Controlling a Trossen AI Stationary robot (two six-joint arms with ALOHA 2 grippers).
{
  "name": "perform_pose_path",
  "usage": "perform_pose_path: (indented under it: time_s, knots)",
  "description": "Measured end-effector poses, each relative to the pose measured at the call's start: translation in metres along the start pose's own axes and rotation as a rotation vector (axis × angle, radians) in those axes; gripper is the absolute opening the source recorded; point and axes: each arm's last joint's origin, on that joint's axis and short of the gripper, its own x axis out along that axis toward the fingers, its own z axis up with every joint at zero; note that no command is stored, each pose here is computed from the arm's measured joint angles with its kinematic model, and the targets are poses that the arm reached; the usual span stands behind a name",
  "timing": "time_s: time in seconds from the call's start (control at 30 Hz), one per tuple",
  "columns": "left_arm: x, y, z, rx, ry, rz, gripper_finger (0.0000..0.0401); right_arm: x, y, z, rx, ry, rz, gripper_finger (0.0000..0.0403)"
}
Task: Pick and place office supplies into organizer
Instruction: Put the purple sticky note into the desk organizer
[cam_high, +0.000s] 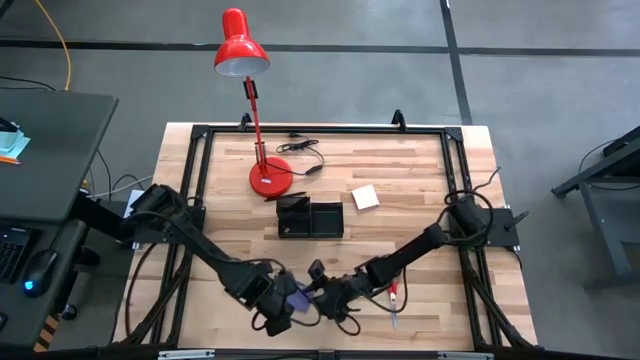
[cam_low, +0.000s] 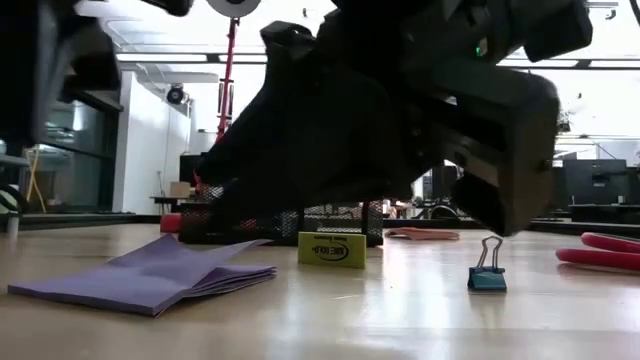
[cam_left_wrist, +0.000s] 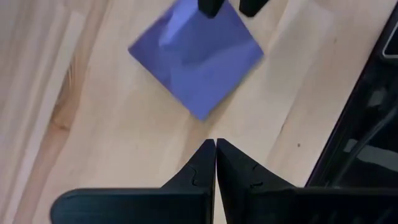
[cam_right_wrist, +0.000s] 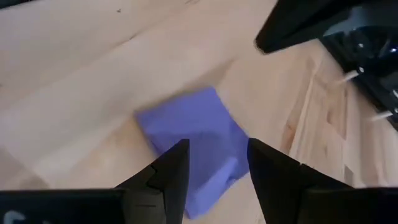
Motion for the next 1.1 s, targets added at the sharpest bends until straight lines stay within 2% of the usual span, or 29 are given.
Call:
perform_pose_path:
  time_s: [0.17, 0.33, 0.6, 1.1]
  knots:
    - [-0.001, -0.007, -0.013, 0.003, 0.013, -0.008, 0.0000, 0.005, 0.007, 0.000, -0.025, 0.059, 0.046, 0.0154]
    - [-0.002, -0.010, -0.021, -0.004, 0.019, -0.012, 0.0000, 0.000, 0.010, 0.008, -0.051, 0.042, 0.043, 0.0154]
    - [-0.002, -0.011, -0.020, -0.008, 0.011, -0.017, 0.0000, 0.000, 0.009, 0.001, -0.103, 0.129, 0.010, 0.0154]
    - [-0.003, -0.011, -0.020, -0.017, 0.006, -0.022, 0.0000, 0.002, 0.001, -0.007, -0.117, 0.171, 0.006, 0.0151]
